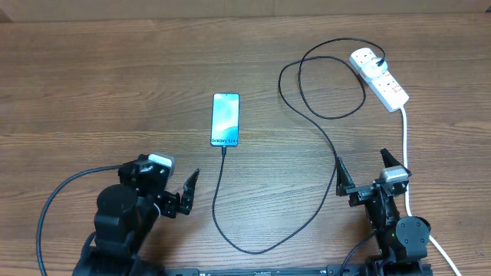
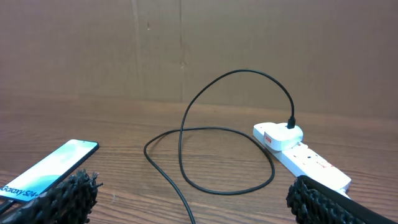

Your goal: Plug charger to phone and switch on socket

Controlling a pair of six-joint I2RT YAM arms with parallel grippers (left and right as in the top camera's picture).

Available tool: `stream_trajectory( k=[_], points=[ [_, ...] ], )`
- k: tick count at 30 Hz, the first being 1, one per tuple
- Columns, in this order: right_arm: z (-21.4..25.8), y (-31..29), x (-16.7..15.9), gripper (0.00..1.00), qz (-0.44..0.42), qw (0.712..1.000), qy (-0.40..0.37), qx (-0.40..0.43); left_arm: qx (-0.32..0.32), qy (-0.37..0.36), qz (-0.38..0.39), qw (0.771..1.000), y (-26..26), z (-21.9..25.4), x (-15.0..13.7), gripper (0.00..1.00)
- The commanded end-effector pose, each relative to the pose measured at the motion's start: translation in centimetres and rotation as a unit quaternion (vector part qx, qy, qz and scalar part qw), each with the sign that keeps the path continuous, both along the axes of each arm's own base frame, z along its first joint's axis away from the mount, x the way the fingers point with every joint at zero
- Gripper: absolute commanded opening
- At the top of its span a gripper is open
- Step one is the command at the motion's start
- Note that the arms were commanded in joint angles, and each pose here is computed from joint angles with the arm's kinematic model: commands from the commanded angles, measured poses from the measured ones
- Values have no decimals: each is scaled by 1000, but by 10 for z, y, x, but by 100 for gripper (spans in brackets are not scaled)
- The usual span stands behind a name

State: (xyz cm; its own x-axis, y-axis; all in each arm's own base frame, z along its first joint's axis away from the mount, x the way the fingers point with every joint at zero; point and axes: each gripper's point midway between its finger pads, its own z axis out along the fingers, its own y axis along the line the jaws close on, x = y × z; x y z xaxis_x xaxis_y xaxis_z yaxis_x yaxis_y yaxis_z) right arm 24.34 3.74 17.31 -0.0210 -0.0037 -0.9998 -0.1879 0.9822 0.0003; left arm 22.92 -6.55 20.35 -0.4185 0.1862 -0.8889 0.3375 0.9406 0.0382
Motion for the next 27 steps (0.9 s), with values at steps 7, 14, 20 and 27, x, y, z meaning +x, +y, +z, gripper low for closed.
stream_trajectory(
  k=[7,14,20,27],
  points=[
    [-1,2,0,100,5,1000,-3,-2,7,-51,-43,998,-8,-10,-13,100],
    [-1,2,0,100,5,1000,-3,-2,-5,-85,-37,996,-7,-8,-17,100],
    [-1,2,0,100,5,1000,-3,-2,-79,-94,46,991,9,-1,-3,100],
    [-1,2,0,100,5,1000,-3,-2,-89,-126,79,985,21,-1,8,100]
  ],
)
